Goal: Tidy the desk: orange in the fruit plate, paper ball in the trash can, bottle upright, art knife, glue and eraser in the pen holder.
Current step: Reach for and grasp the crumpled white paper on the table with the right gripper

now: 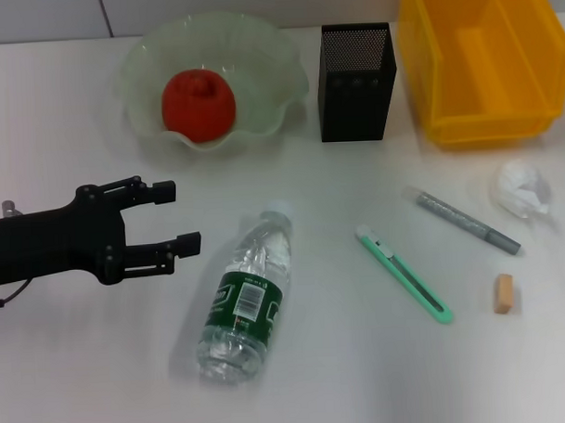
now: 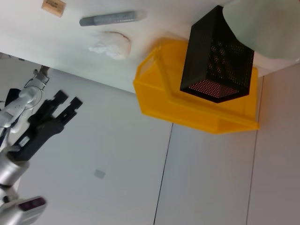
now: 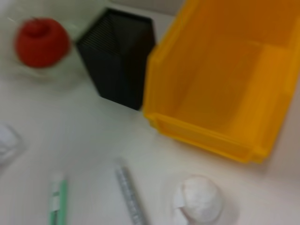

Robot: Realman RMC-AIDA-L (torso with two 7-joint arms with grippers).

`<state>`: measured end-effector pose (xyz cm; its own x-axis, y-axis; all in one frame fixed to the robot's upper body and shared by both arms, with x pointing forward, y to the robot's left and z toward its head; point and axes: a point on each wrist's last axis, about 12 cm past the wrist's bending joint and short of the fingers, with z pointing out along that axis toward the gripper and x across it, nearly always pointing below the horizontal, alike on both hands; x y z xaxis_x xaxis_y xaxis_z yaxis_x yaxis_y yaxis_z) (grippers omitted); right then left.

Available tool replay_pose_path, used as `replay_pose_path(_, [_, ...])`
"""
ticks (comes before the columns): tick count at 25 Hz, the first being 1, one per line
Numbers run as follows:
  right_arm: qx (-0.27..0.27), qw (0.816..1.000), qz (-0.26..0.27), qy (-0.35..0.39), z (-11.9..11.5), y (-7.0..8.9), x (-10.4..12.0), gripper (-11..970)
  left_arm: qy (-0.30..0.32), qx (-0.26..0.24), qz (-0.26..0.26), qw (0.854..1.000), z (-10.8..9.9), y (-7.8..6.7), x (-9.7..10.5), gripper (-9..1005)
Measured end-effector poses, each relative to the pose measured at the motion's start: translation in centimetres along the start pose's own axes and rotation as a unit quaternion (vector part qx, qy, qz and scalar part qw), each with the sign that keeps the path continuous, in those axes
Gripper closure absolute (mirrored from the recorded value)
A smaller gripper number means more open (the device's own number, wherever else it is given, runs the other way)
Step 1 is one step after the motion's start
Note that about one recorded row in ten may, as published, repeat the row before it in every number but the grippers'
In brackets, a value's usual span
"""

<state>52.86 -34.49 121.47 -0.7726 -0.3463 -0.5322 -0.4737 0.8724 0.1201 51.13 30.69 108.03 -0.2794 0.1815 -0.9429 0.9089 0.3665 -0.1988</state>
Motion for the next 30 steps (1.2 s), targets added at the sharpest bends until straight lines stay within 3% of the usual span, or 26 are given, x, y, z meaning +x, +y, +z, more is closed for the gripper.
replay_pose_path(8, [-0.015, 0.999, 0.05, 0.005, 6.7, -0.8, -1.9, 152, 0.002, -0.008, 0.002, 1.0, 0.6, 0.3, -0.1, 159])
replay_pose_path(15, [-0.005, 0.999, 0.035, 0.04, 10.9, -0.4, -3.5, 154, 0.003, -0.01, 0.0, 1.0, 0.7, 0.3, 0.0, 159])
replay_pose_path(25, [0.0, 0.997, 0.012, 0.081, 13.0, 0.6, -4.1, 157, 0.005, -0.018, -0.004, 1.0, 0.7, 0.1, 0.5, 160])
replay_pose_path(30, [0.002, 0.996, 0.006, 0.084, 13.3, 0.8, -4.0, 234, 0.004, -0.019, -0.007, 1.0, 0.7, 0.0, 0.8, 160])
